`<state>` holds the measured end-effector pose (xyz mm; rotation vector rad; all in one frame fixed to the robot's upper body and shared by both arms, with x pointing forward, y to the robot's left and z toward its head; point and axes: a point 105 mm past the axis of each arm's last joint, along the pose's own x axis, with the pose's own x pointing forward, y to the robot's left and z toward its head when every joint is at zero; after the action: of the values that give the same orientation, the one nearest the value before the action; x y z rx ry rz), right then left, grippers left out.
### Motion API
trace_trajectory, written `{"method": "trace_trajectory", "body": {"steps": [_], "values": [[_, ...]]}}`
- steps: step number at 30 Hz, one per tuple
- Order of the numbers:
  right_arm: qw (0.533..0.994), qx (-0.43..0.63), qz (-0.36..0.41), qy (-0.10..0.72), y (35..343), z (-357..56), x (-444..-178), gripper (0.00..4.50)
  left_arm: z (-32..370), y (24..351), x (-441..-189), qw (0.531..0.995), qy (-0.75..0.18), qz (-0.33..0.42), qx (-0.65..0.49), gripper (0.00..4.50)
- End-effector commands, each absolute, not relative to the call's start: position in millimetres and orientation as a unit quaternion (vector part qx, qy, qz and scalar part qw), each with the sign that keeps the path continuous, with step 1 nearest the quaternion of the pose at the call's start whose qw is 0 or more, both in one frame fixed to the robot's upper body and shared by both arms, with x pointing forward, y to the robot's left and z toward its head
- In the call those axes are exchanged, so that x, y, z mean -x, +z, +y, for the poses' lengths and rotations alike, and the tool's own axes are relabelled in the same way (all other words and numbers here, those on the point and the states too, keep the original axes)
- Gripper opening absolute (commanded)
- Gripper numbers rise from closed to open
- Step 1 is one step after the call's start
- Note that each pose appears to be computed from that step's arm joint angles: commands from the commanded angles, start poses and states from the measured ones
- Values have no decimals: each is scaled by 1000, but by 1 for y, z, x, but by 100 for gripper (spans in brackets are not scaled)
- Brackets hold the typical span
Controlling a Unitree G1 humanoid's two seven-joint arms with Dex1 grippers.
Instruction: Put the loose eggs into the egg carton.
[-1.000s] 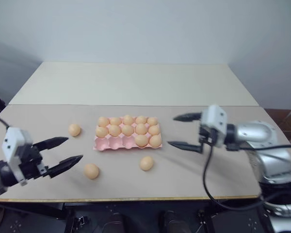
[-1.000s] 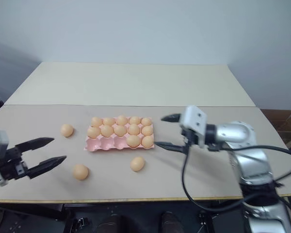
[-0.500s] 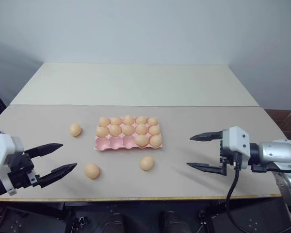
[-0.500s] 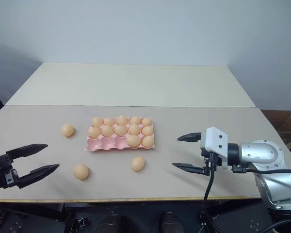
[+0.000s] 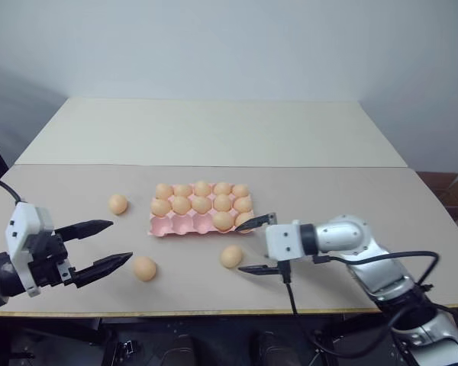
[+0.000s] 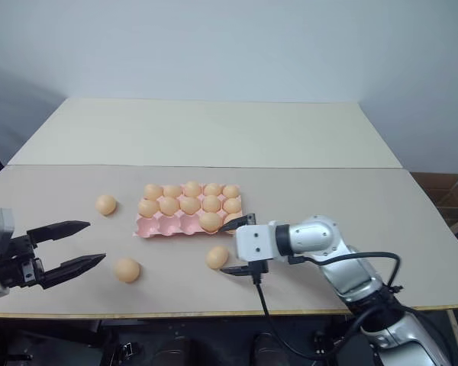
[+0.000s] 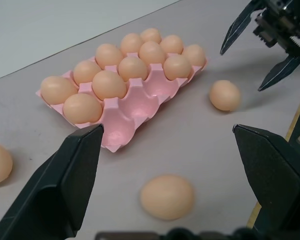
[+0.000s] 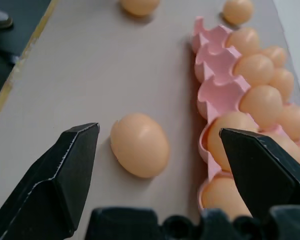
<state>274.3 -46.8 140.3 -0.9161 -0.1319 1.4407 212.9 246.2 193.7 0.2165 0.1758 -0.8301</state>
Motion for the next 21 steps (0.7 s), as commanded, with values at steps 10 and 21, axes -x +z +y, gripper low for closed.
{"method": "trace_trajectory", "body": {"steps": [10,21], "values": [[603,458,-69,650,111,-22,-280,408,241,202,-212,903,-405,67,-128,450],[628,416,-128,645,160,-15,-280,200,242,205,-210,904,-401,61,-133,450]]}}
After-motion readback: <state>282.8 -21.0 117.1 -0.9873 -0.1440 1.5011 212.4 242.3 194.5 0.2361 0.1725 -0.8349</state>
